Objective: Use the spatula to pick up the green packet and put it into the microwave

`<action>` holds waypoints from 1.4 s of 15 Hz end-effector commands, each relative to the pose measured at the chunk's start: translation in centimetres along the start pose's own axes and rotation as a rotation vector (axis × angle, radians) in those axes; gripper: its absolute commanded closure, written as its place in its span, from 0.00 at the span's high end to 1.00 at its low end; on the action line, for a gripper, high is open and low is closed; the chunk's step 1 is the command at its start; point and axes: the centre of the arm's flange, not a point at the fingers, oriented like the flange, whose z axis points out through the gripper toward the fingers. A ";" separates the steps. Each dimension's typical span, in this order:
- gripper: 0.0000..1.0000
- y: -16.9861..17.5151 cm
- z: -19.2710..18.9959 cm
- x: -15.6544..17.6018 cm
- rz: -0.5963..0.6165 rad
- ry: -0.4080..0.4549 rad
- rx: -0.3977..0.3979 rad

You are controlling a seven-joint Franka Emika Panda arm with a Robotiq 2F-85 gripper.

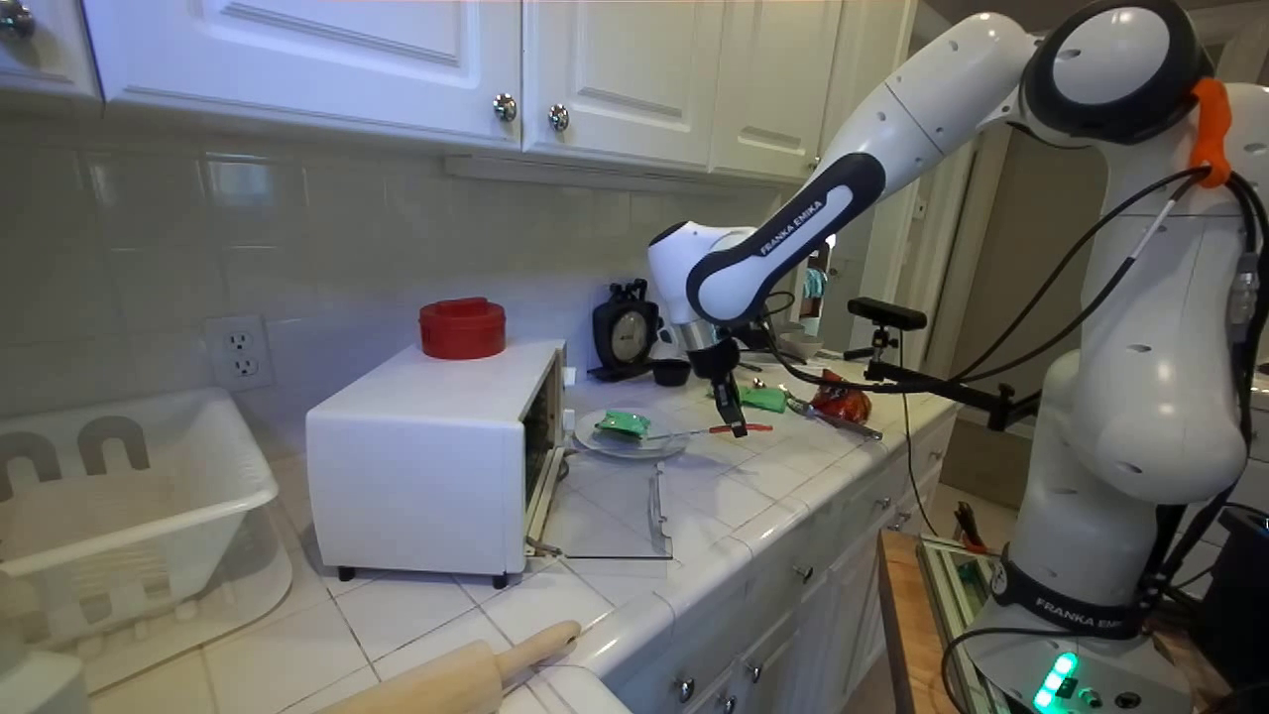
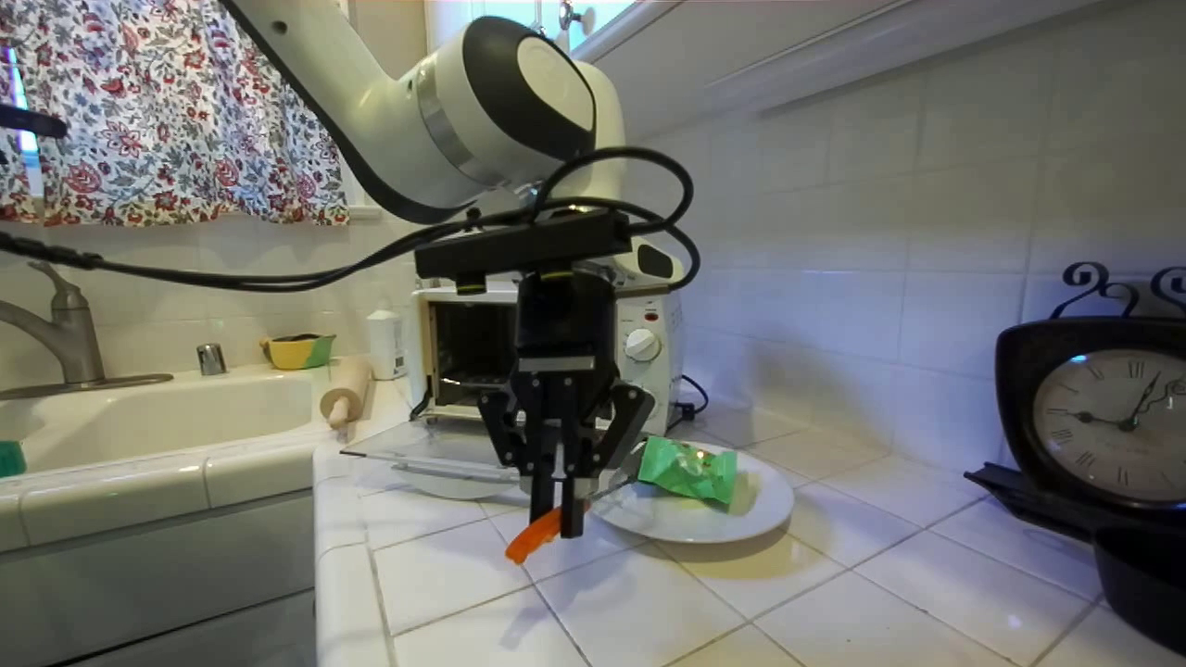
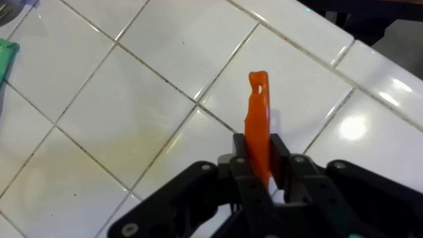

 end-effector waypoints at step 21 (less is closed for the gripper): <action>0.05 0.5 1.4 -1.0 0.146 -0.119 0.092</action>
